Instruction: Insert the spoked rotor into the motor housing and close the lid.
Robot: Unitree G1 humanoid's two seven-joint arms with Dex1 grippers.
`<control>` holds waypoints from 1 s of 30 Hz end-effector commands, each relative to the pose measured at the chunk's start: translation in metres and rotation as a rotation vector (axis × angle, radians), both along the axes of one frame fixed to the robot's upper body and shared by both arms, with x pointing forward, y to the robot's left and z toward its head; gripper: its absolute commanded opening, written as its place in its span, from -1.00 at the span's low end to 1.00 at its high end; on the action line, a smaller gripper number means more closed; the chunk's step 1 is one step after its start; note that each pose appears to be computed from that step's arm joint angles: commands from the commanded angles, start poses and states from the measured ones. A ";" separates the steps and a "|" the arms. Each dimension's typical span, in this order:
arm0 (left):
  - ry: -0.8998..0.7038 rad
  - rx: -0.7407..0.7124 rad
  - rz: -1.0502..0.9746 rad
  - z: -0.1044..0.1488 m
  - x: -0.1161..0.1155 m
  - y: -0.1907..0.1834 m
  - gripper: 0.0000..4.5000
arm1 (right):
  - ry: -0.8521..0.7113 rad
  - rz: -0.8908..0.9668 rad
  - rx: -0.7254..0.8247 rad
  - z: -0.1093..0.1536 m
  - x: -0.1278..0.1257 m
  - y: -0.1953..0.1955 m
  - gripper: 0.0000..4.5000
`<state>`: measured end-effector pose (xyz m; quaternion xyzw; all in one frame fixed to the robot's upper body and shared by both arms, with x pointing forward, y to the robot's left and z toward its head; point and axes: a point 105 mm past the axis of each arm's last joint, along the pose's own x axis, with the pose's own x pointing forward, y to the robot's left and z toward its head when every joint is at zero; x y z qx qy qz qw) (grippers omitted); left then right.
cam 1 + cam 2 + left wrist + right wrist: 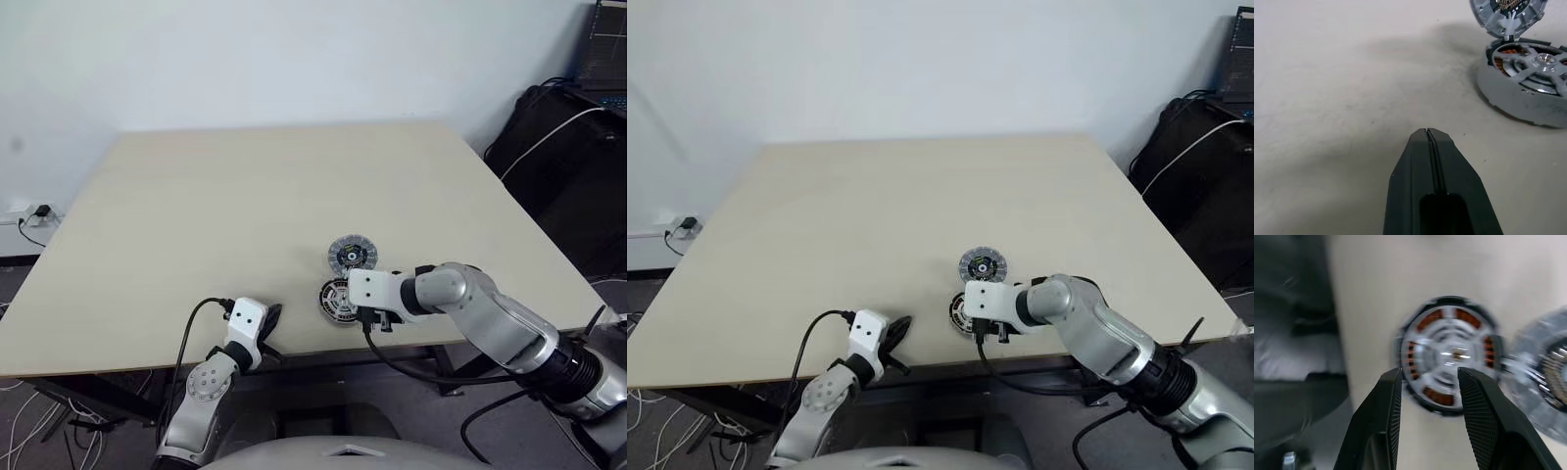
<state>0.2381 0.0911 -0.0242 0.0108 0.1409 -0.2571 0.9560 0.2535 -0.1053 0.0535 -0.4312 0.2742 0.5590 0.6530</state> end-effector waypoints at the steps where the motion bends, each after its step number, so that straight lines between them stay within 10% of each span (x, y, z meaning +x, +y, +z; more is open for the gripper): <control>1: -0.053 -0.017 -0.004 0.014 0.005 -0.003 -1.00 | -0.023 0.066 -0.048 0.003 0.007 -0.002 -0.14; 19: -0.061 -0.017 0.023 0.022 0.002 0.000 -1.00 | 0.030 0.153 -0.101 -0.021 0.011 0.009 -0.14; 26: -0.057 -0.011 0.019 0.022 0.001 -0.001 -1.00 | 0.044 0.149 -0.128 -0.027 0.009 0.005 -0.95; 30: -0.055 -0.007 0.016 0.022 0.001 -0.001 -1.00 | 0.040 0.115 -0.124 -0.028 0.011 0.003 -0.96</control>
